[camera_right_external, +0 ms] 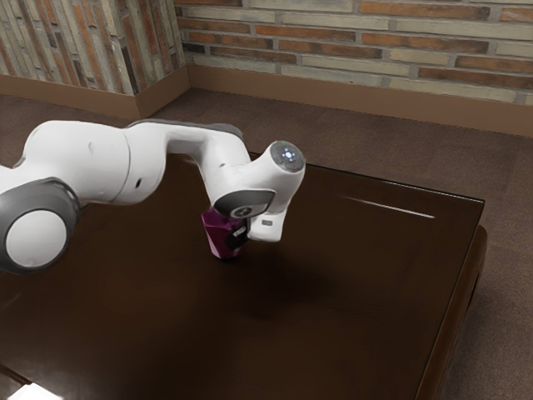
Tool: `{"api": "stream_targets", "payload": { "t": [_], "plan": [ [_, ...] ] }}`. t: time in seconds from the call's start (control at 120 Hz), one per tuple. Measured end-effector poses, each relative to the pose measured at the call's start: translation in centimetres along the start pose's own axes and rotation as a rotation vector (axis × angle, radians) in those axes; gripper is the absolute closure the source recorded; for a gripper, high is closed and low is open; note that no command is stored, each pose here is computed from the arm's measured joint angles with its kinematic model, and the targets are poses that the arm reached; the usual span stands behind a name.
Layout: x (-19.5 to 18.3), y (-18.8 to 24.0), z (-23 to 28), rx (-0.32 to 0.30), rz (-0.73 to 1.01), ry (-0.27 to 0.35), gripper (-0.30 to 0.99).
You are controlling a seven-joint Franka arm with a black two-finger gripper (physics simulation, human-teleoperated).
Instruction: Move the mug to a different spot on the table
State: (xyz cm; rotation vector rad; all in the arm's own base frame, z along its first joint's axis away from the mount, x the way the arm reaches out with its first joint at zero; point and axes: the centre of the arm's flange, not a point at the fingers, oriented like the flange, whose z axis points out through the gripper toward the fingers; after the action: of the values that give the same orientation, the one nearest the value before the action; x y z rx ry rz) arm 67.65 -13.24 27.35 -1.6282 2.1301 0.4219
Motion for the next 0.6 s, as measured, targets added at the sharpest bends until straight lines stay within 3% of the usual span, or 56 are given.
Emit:
{"api": "stream_targets", "payload": {
  "t": [0.083, 0.133, 0.242, 0.333, 0.458, 0.6],
  "plan": [
    [-0.4, -0.7, -4.3, 0.051, -0.031, 0.040, 0.09],
    [-2.3, -0.5, -7.2, 0.055, -0.100, 0.100, 0.07],
    [-9.0, 1.3, -10.9, -0.018, -0.313, 0.270, 0.04],
    [-14.7, 4.1, -13.9, -0.087, -0.466, 0.366, 0.03],
    [-19.5, 7.9, -18.5, -0.150, -0.595, 0.427, 0.01],
    [-20.6, 9.9, -21.5, -0.189, -0.649, 0.448, 0.01]
  ]
}}
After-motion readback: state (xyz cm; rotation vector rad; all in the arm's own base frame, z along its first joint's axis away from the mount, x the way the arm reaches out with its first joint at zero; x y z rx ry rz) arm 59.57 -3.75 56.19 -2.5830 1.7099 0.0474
